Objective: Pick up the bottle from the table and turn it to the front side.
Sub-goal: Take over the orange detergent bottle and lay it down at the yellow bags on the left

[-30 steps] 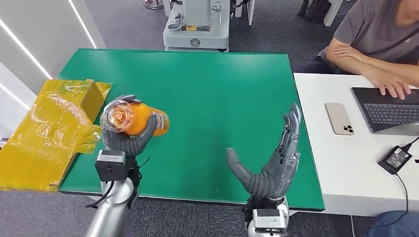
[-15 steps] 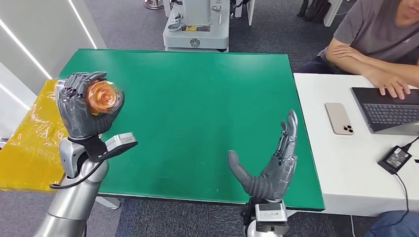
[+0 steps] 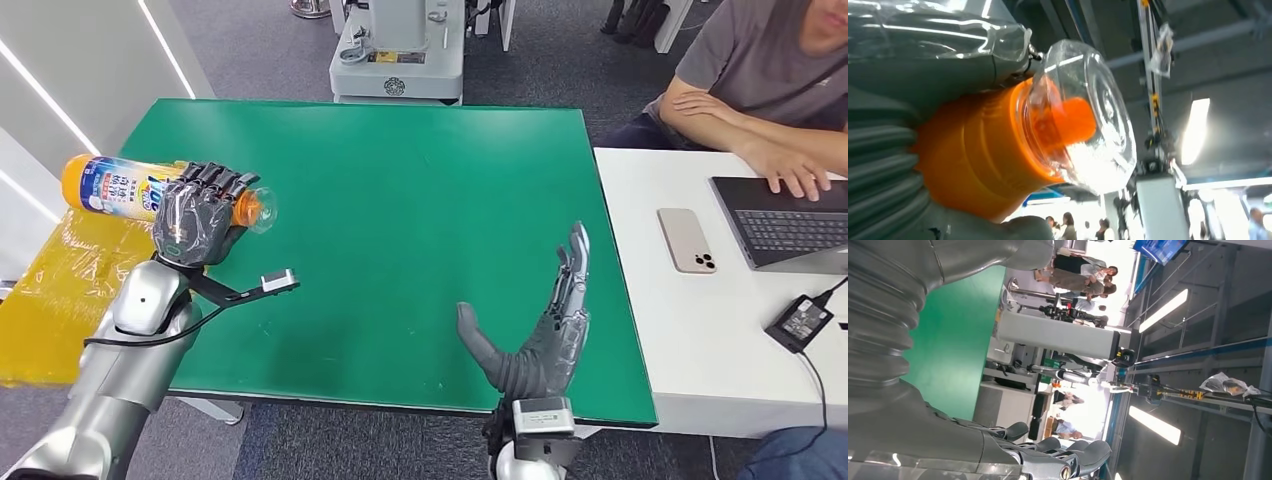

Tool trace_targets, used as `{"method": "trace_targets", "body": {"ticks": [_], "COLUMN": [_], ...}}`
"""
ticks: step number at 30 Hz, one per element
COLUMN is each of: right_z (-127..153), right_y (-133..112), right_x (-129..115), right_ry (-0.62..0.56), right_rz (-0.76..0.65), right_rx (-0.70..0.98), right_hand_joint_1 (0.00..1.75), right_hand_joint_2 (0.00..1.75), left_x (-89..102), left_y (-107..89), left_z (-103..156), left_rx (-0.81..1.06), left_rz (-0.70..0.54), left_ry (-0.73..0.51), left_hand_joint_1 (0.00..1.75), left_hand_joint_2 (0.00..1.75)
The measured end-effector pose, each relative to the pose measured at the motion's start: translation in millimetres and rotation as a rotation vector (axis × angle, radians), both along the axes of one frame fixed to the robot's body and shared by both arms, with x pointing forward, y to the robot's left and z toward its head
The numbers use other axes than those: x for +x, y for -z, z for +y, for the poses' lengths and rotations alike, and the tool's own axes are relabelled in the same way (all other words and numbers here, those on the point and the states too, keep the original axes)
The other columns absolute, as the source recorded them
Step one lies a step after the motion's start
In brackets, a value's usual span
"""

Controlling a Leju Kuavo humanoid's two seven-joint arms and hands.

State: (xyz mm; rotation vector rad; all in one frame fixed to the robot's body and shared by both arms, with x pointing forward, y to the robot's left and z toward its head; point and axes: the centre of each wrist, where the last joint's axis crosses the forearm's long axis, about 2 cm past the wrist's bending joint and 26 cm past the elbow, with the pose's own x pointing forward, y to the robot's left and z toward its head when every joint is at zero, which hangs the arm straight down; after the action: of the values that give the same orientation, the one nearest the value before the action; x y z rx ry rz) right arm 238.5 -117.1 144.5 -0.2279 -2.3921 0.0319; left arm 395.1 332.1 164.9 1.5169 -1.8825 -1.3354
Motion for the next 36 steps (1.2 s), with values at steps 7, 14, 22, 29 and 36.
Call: {"method": "trace_targets", "body": {"ticks": [7,14,22,29,36], "right_z": [-0.1,-0.2,-0.5,-0.2,0.2], "right_y": [1.2,0.9,-2.2,-3.3,-4.1], "right_x": [-2.0,-2.4,-1.0,-0.1,0.5], "right_ry": [0.001,0.000,0.003,0.003,0.003], "right_rz": [-0.003,-0.004,-0.015,-0.019,-0.021], "right_rx": [-0.014,-0.029,-0.045,-0.049,-0.048], "right_hand_joint_1": [0.00,0.00,0.00,0.00,0.00], "right_hand_joint_2": [1.75,1.75,1.75,1.75,1.75], "left_x": [19.0,19.0,10.3,7.4,6.3], "left_y": [19.9,33.1,51.1,55.6,57.3], "left_z": [30.6,49.6,59.9,62.1,63.1], "left_rx": [0.140,0.236,0.291,0.293,0.294], "left_rz": [0.253,0.446,0.695,0.724,0.734], "left_ry": [-0.172,-0.261,-0.220,-0.226,-0.229], "left_hand_joint_1": [1.75,1.75,1.75,1.75,1.75], "left_hand_joint_2": [1.75,1.75,1.75,1.75,1.75]}}
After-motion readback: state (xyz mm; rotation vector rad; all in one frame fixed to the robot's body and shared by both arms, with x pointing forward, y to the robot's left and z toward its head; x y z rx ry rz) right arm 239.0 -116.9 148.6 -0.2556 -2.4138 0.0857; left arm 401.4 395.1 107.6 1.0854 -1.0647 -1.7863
